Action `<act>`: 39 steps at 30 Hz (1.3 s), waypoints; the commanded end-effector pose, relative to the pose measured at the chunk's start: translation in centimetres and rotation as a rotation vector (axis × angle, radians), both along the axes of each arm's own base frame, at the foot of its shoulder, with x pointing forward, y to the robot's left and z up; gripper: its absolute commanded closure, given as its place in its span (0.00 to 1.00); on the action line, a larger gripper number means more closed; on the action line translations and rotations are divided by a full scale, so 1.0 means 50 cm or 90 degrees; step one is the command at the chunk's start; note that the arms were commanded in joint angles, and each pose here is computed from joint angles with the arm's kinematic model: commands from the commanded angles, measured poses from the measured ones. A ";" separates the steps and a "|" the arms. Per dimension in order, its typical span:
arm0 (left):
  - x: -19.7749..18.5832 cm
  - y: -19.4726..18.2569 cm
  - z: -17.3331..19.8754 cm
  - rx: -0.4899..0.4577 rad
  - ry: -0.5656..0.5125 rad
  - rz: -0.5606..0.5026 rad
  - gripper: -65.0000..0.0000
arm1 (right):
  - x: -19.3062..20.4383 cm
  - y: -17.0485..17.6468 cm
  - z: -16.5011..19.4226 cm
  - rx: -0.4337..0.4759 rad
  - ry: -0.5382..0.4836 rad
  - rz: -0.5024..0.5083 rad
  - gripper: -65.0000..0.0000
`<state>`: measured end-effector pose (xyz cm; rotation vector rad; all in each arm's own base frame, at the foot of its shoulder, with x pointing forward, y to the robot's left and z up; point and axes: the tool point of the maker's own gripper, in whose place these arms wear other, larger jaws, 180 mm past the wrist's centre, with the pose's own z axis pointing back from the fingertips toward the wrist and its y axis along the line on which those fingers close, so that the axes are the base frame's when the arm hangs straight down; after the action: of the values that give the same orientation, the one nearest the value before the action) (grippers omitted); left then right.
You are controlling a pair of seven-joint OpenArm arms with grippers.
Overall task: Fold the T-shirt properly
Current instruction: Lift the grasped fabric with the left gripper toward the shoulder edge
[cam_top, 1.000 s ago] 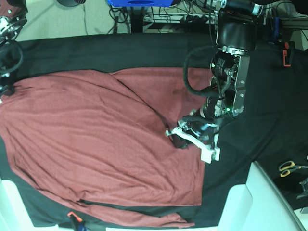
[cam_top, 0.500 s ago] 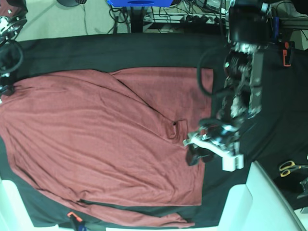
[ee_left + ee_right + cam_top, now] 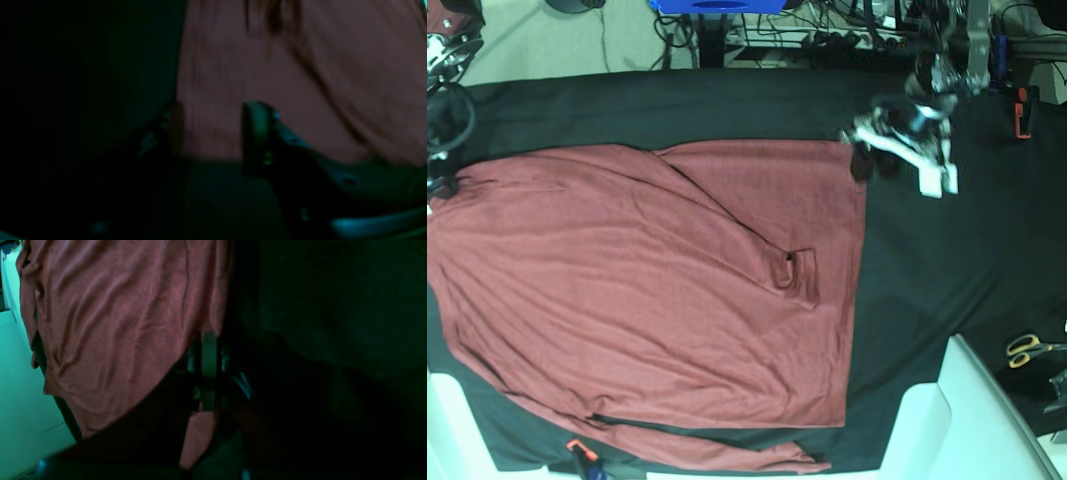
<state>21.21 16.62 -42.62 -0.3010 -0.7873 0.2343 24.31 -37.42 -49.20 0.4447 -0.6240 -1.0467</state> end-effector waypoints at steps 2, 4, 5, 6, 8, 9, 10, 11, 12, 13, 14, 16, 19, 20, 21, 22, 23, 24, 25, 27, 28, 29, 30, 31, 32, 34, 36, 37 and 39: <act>-0.002 -0.006 0.013 -0.009 -0.016 -0.005 0.79 | 0.019 -0.036 0.033 -0.027 -0.027 -0.006 0.99; -0.023 -0.002 -0.011 -0.009 0.009 0.000 0.90 | 0.019 -0.036 0.033 -0.027 -0.027 -0.006 0.99; -0.035 0.002 -0.023 -0.009 0.023 0.004 0.93 | 0.019 -0.036 0.033 -0.027 -0.027 -0.006 0.99; -0.044 0.004 -0.034 -0.009 0.035 0.006 0.95 | 0.019 -0.036 0.033 -0.027 -0.027 -0.006 0.99; -0.057 0.012 -0.052 -0.007 0.053 0.013 0.96 | 0.019 -0.036 0.033 -0.027 -0.027 -0.006 0.99; -0.064 0.026 -0.060 -0.003 0.061 0.025 0.96 | 0.019 -0.036 0.033 -0.027 -0.027 -0.006 0.99; -0.068 0.039 -0.066 -0.002 0.066 0.042 0.96 | 0.019 -0.036 0.033 -0.027 -0.027 -0.006 0.99; -0.075 0.058 -0.072 0.000 0.073 0.066 0.96 | 0.019 -0.036 0.033 -0.027 -0.027 -0.006 0.99; -0.086 0.082 -0.075 0.005 0.077 0.092 0.96 | 0.019 -0.036 0.033 -0.027 -0.027 -0.006 0.99; -0.093 0.103 -0.075 0.009 0.078 0.117 0.95 | 0.019 -0.036 0.033 -0.027 -0.027 -0.006 0.99; -0.095 0.121 -0.072 0.016 0.076 0.132 0.94 | 0.019 -0.036 0.033 -0.027 -0.027 -0.006 0.99; -0.094 0.136 -0.067 0.024 0.071 0.131 0.84 | 0.019 -0.036 0.033 -0.027 -0.027 -0.006 0.99; -0.091 0.145 -0.075 0.029 0.075 0.122 0.59 | 0.019 -0.037 0.033 -0.027 -0.029 -0.008 0.99; -0.077 0.148 -0.073 0.031 0.068 0.119 0.53 | 0.019 -0.037 0.033 -0.027 -0.029 -0.008 0.99; -0.066 0.148 -0.074 0.029 0.064 0.121 0.48 | 0.019 -0.037 0.033 -0.027 -0.029 -0.008 0.99; -0.058 0.151 -0.078 0.028 0.064 0.124 0.44 | 0.019 -0.036 0.033 -0.026 -0.028 -0.008 0.99; -0.051 0.152 -0.082 0.025 0.064 0.126 0.43 | 0.019 -0.036 0.033 -0.026 -0.028 -0.008 0.99; -0.041 0.153 -0.083 0.023 0.061 0.129 0.43 | 0.019 -0.036 0.033 -0.026 -0.029 -0.007 0.99; -0.030 0.152 -0.084 0.021 0.057 0.129 0.43 | 0.019 -0.036 0.033 -0.026 -0.029 -0.007 0.99; -0.017 0.127 -0.092 0.012 0.060 0.110 0.43 | 0.019 -0.036 0.033 -0.026 -0.029 -0.007 0.99; -0.014 0.113 -0.095 0.008 0.062 0.097 0.43 | 0.019 -0.036 0.033 -0.026 -0.029 -0.007 0.99; -0.011 0.098 -0.098 0.003 0.064 0.085 0.43 | 0.019 -0.036 0.033 -0.026 -0.029 -0.007 0.99; -0.012 0.087 -0.101 0.000 0.066 0.076 0.43 | 0.019 -0.036 0.033 -0.026 -0.029 -0.007 0.99; -0.012 0.079 -0.101 -0.002 0.067 0.070 0.43 | 0.019 -0.036 0.033 -0.026 -0.029 -0.007 0.99; -0.012 0.071 -0.103 -0.005 0.068 0.064 0.43 | 0.019 -0.036 0.033 -0.026 -0.029 -0.007 0.99; -0.014 0.058 -0.106 -0.010 0.071 0.056 0.43 | 0.019 -0.035 0.032 -0.025 -0.029 -0.007 0.99; -0.015 0.047 -0.110 -0.013 0.074 0.049 0.43 | 0.019 -0.034 0.032 -0.024 -0.029 -0.007 0.99; -0.011 0.042 -0.110 -0.015 0.074 0.045 0.43 | 0.019 -0.034 0.032 -0.024 -0.029 -0.007 0.99; -0.018 0.033 -0.126 -0.019 0.089 0.040 0.43 | 0.019 -0.033 0.032 -0.024 -0.030 -0.007 0.99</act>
<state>20.95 18.63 -48.53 -0.2764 -0.6937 0.3308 24.29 -37.46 -49.18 0.4446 -0.6240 -1.0456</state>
